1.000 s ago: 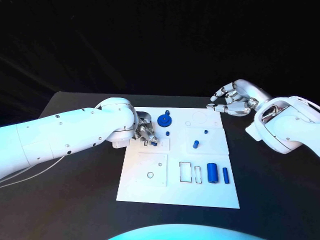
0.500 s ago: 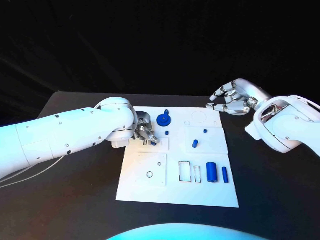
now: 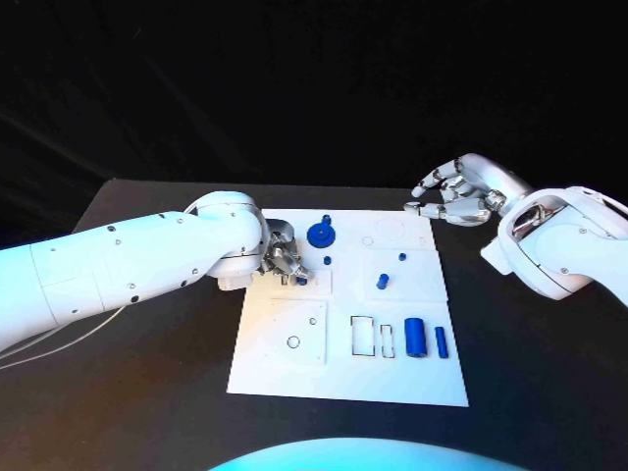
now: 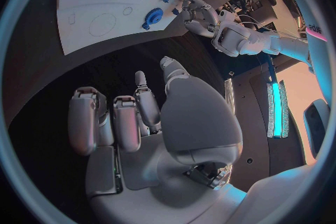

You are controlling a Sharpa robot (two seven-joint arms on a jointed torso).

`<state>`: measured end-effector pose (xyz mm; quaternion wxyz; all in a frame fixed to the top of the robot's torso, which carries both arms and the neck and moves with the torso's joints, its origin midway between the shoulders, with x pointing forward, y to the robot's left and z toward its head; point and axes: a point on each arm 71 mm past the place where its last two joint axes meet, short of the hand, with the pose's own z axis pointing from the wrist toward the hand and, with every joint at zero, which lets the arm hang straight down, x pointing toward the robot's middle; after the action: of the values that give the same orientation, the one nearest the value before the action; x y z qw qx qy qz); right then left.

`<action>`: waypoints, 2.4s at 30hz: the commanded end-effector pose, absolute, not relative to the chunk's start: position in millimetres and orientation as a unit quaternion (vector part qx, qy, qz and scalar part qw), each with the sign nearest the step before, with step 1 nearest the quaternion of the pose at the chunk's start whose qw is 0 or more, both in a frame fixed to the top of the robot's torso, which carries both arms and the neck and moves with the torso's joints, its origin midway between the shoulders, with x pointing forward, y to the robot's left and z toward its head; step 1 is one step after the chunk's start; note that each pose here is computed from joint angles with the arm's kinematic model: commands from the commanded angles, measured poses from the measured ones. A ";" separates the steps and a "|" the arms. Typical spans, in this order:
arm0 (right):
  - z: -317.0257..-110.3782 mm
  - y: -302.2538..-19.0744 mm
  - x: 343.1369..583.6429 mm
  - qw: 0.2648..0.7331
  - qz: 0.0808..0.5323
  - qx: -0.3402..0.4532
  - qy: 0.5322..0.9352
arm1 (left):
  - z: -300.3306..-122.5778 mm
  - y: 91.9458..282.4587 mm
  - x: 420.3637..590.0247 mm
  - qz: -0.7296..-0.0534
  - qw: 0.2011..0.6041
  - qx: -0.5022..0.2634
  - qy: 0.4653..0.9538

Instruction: Assemble the parts on the task board

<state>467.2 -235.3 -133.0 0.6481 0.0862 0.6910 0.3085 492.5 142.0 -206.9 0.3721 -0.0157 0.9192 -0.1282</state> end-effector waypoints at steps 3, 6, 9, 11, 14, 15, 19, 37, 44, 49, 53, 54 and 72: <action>-133.1 -235.1 466.8 0.647 0.309 0.084 0.692 | -207.1 142.5 491.7 -0.126 0.372 -0.014 0.920; -133.1 -235.5 466.8 0.647 0.309 0.084 0.692 | -206.6 144.1 490.3 -0.130 0.370 -0.018 0.920; -133.1 -236.0 467.0 0.648 0.308 0.085 0.692 | -204.5 147.1 488.4 -0.136 0.368 -0.026 0.920; -133.2 -236.3 467.2 0.648 0.308 0.085 0.692 | -202.7 149.5 487.3 -0.140 0.366 -0.031 0.919; -133.3 -236.8 467.7 0.648 0.307 0.086 0.692 | -197.2 153.4 487.0 -0.148 0.366 -0.043 0.918; -133.4 -236.9 467.9 0.648 0.307 0.086 0.691 | -195.2 154.2 487.4 -0.150 0.366 -0.046 0.917; -133.7 -237.1 468.6 0.648 0.307 0.087 0.691 | -186.5 158.5 489.7 -0.159 0.370 -0.060 0.913; -134.8 -237.7 470.3 0.648 0.305 0.087 0.693 | -147.3 194.4 534.6 -0.151 0.402 -0.118 0.896; -135.0 -237.1 470.6 0.647 0.305 0.087 0.693 | -146.9 197.5 548.7 -0.132 0.413 -0.118 0.894; -135.0 -236.9 470.4 0.647 0.305 0.087 0.693 | -151.2 198.2 554.4 -0.118 0.409 -0.115 0.898; -135.0 -236.6 470.3 0.647 0.306 0.086 0.693 | -158.3 194.2 556.9 -0.109 0.398 -0.106 0.905; -135.0 -236.5 470.3 0.647 0.306 0.086 0.693 | -159.7 193.3 557.1 -0.107 0.396 -0.104 0.906; -134.9 -236.0 469.8 0.646 0.307 0.086 0.693 | -175.5 186.8 558.5 -0.083 0.376 -0.080 0.919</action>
<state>470.3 -237.2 -134.6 0.6482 0.0900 0.6917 0.3054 560.0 189.5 -174.2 0.3862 -0.0986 0.9131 -0.0864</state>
